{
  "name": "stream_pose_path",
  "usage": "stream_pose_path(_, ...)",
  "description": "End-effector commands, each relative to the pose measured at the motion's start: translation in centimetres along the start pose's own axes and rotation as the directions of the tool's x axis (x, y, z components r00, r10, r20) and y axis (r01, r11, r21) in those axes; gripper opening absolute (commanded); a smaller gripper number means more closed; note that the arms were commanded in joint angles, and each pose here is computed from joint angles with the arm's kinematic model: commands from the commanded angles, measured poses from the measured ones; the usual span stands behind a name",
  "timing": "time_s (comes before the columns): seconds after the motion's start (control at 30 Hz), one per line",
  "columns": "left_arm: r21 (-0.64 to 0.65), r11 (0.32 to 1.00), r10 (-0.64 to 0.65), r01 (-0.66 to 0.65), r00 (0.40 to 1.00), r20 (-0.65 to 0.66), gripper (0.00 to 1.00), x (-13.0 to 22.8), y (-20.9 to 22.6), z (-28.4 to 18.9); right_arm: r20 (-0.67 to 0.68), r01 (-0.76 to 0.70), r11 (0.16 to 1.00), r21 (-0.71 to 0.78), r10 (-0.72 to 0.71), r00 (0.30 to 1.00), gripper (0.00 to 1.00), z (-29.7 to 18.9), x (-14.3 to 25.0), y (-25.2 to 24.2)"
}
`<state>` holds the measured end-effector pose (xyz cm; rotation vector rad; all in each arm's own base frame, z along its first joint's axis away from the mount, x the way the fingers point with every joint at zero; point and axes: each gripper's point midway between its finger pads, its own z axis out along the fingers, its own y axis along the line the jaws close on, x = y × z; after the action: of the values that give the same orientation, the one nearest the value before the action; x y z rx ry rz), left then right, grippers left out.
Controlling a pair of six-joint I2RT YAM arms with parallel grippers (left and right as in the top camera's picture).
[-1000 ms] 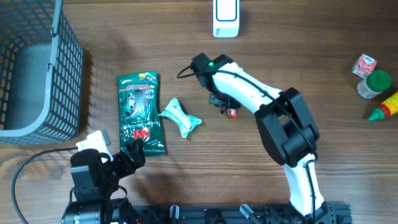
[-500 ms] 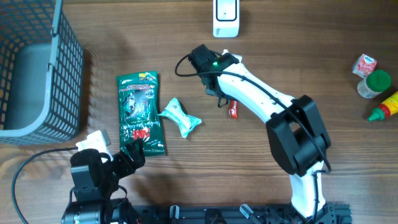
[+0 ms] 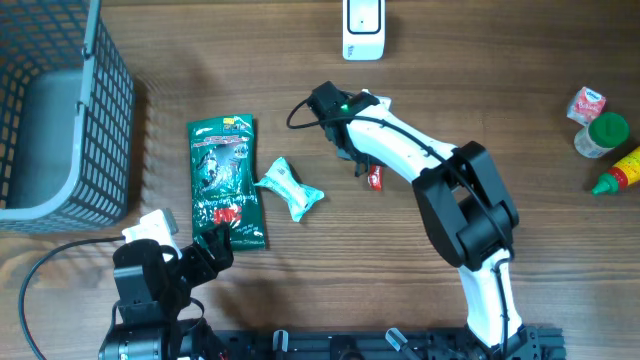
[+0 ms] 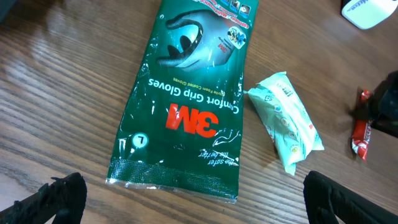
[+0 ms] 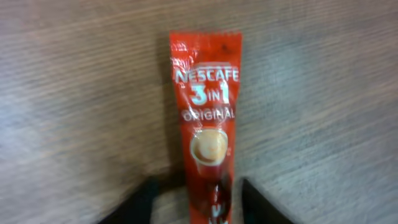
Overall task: Scan the item barcode
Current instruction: 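Lower the right gripper and grasp the Nescafe stick by its end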
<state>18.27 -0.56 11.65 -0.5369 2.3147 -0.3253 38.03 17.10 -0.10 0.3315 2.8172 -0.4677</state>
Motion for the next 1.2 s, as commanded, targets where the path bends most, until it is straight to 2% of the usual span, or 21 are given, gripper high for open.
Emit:
stream_pose_path(0.0, -0.013, 1.0, 0.008, -0.008, 1.0, 0.005, 1.0, 0.0, 0.3, 0.1, -0.254, 0.142, 0.988, 0.06, -0.123, 0.959, 0.16, 5.1, 7.2, -2.2)
stream_pose_path(0.07, -0.013, 1.0, 0.008, -0.008, 1.0, 0.005, 1.0, 0.0, 0.3, 0.1, -0.275, 0.153, 0.986, 0.072, -0.128, 0.953, 0.06, 5.4, 8.0, -2.8)
stream_pose_path(0.17, -0.013, 1.0, 0.008, -0.008, 1.0, 0.005, 1.0, 0.0, 0.3, 0.1, -0.319, 0.162, 0.985, 0.053, -0.137, 0.938, 0.04, 5.6, 9.2, -2.8)
stream_pose_path(0.27, -0.013, 1.0, 0.008, -0.008, 1.0, 0.005, 1.0, 0.0, 0.3, 0.1, -0.371, 0.238, 0.96, -0.15, -0.277, 0.886, 0.04, 5.0, 10.0, -0.3)
stream_pose_path(0.33, -0.013, 1.0, 0.008, -0.008, 1.0, 0.005, 1.0, 0.0, 0.3, 0.1, -0.36, 0.279, 0.886, -0.371, -0.414, 0.836, 0.04, 3.2, 9.5, 2.2)
stream_pose_path(0.37, -0.013, 1.0, 0.008, -0.008, 1.0, 0.005, 1.0, 0.0, 0.3, 0.1, -0.339, 0.281, 0.833, -0.477, -0.469, 0.815, 0.04, 1.9, 9.3, 3.4)
stream_pose_path(0.43, -0.013, 1.0, 0.008, -0.008, 1.0, 0.005, 1.0, 0.0, 0.3, 0.1, -0.245, 0.287, 0.663, -0.691, -0.589, 0.77, 0.04, -1.4, 9.2, 5.6)
stream_pose_path(0.47, -0.013, 1.0, 0.008, -0.008, 1.0, 0.005, 1.0, 0.0, 0.3, 0.1, -0.157, 0.289, 0.523, -0.802, -0.651, 0.743, 0.04, -3.7, 9.3, 6.7)
stream_pose_path(0.5, -0.013, 1.0, 0.008, -0.008, 1.0, 0.005, 1.0, 0.0, 0.3, 0.1, -0.075, 0.282, 0.395, -0.875, -0.684, 0.725, 0.04, -5.8, 9.3, 7.3)
stream_pose_path(0.57, -0.013, 1.0, 0.008, -0.008, 1.0, 0.005, 1.0, 0.0, 0.3, 0.1, 0.016, 0.268, 0.251, -0.93, -0.702, 0.712, 0.04, -7.9, 9.3, 7.7)
stream_pose_path(0.67, -0.013, 1.0, 0.008, -0.008, 1.0, 0.005, 1.0, 0.0, 0.3, 0.1, 0.079, 0.26, 0.158, -0.953, -0.697, 0.713, 0.04, -8.8, 9.1, 7.9)
stream_pose_path(0.8, -0.013, 1.0, 0.008, -0.008, 1.0, 0.005, 1.0, 0.0, 0.3, 0.1, 0.244, 0.241, -0.099, -0.966, -0.669, 0.702, 0.04, -11.9, 9.8, 8.4)
stream_pose_path(0.93, -0.013, 1.0, 0.008, -0.008, 1.0, 0.005, 1.0, 0.0, 0.3, 0.1, 0.334, 0.236, -0.238, -0.942, -0.62, 0.71, 0.04, -13.9, 9.6, 8.6)
stream_pose_path(1.03, -0.013, 1.0, 0.008, -0.008, 1.0, 0.005, 1.0, 0.0, 0.3, 0.1, 0.356, 0.181, -0.341, -0.923, -0.569, 0.741, 0.04, -16.1, 9.4, 8.6)
stream_pose_path(1.17, -0.013, 1.0, 0.008, -0.008, 1.0, 0.005, 1.0, 0.0, 0.3, 0.1, 0.429, 0.154, -0.536, -0.83, -0.437, 0.791, 0.04, -19.7, 8.4, 8.1)
